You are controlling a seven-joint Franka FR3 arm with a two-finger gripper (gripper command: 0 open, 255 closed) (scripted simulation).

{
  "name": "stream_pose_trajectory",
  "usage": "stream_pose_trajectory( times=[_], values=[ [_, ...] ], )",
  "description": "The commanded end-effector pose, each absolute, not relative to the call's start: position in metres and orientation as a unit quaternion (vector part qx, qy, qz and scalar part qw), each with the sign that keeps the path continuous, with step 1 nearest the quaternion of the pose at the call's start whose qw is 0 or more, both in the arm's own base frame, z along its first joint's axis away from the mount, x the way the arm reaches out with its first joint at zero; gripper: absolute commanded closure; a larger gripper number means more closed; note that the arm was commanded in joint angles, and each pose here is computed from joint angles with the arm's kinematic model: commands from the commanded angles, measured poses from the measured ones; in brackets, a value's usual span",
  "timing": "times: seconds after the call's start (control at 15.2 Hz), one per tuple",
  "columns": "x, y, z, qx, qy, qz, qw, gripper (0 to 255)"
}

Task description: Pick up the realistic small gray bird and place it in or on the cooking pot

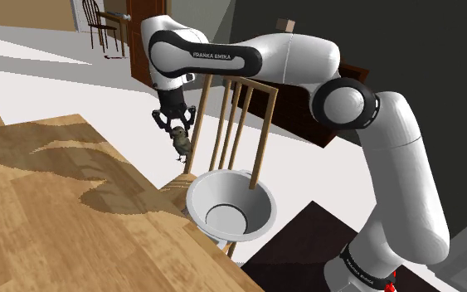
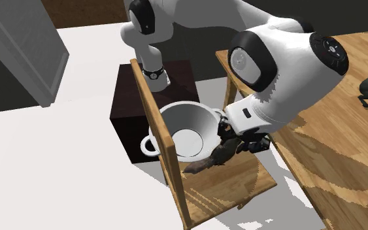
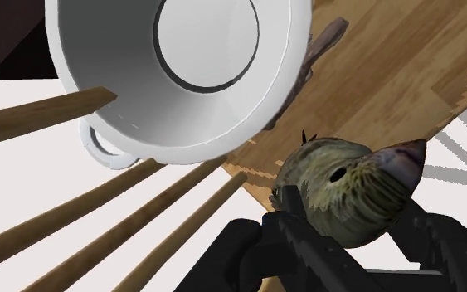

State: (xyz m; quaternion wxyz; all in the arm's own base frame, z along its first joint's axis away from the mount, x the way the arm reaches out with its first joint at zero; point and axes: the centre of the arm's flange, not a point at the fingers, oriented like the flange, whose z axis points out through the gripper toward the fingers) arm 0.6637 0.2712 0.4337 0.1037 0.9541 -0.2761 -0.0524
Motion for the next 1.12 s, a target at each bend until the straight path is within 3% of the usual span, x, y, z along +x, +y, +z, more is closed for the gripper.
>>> stream_pose_trajectory(
  times=[0.0, 1.06],
  values=[
    [0.645, 0.265, 0.440, 0.954, -0.276, -0.052, 0.104, 255],
    [0.454, 0.184, 0.480, 0.954, -0.276, -0.052, 0.104, 255]
  ],
)
